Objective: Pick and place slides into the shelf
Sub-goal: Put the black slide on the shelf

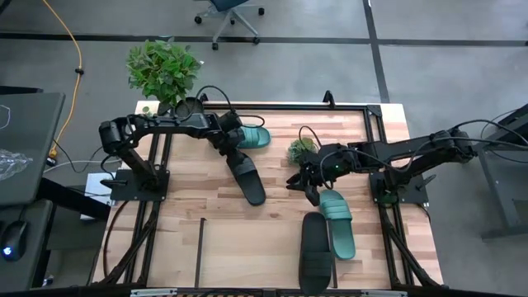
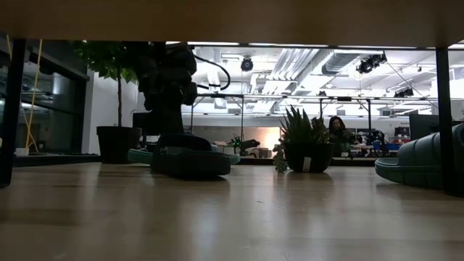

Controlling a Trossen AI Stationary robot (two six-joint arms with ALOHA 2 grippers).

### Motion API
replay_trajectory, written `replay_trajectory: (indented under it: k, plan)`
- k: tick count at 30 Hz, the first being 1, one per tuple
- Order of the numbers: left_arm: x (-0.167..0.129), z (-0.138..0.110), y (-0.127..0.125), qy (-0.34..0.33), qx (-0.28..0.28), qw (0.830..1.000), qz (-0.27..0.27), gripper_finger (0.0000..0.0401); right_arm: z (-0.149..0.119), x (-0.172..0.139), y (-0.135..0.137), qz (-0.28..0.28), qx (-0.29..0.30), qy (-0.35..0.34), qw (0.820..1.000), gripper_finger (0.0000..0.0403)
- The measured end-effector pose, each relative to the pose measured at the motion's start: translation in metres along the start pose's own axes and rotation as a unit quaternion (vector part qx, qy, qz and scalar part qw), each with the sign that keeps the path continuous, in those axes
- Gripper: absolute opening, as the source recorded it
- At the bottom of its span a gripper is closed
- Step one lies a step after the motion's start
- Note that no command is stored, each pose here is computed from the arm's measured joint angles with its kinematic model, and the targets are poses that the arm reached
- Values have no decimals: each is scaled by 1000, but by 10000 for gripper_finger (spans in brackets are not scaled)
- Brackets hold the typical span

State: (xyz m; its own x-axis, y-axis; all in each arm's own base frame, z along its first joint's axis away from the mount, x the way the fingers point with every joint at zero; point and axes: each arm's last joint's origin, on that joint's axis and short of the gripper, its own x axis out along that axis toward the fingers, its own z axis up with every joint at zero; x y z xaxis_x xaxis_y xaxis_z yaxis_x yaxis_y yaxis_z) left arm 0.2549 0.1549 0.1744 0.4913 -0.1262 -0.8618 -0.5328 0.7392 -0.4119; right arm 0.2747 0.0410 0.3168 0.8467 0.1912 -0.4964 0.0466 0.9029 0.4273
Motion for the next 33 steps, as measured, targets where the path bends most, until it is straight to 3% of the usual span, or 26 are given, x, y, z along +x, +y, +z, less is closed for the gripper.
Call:
replay_trajectory:
  k: [6,14,33]
  plan:
    - [2,0,2,0,-3,1000,13,163,0,0,1,1,7,1,1000,85]
    - [20,-1,8,33,-26,999,-10,163,-1,0,1,5,10,5,1000,85]
    - [21,2,2,32,-33,994,-100,163,-2,0,1,5,-3,7,1000,85]
